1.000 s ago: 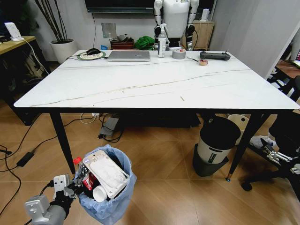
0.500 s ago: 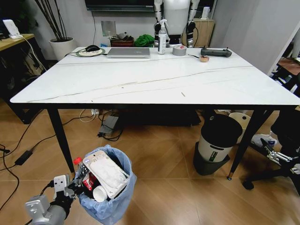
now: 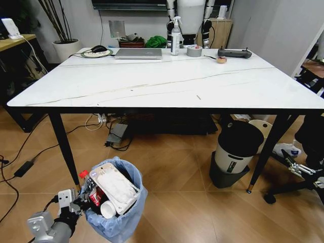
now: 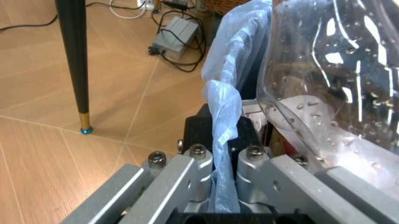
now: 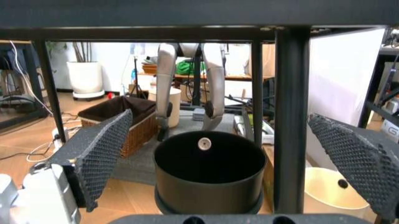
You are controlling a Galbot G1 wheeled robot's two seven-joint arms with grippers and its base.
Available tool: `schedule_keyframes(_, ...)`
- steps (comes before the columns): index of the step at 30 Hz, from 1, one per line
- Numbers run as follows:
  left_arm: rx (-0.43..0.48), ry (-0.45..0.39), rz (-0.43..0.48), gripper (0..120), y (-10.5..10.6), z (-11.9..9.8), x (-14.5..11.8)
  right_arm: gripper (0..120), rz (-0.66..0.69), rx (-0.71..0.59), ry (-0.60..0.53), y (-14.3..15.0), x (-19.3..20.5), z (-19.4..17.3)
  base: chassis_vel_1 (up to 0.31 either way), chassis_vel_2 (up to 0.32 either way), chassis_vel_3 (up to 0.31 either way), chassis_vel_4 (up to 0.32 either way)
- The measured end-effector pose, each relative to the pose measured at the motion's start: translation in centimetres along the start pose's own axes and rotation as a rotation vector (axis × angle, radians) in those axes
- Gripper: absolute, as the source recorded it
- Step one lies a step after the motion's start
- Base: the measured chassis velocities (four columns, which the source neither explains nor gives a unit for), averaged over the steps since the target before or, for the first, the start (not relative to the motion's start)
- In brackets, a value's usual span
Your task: Pick up the trash bin and place the trash from the table into it.
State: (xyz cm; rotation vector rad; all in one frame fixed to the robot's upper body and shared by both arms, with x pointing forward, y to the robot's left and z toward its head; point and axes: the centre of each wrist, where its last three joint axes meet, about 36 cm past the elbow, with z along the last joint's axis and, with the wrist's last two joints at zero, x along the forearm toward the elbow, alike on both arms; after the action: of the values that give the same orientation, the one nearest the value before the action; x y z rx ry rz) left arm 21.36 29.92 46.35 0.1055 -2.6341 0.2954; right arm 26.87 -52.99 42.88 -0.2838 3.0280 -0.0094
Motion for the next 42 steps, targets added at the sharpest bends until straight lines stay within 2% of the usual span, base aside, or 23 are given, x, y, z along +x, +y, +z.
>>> schedule_keyframes(42,0.009,0.008,-0.007,0,0.14,0.26,-0.27,100,0.0,0.0,0.0,0.0,0.0,0.0,0.0,0.0,0.0,0.0)
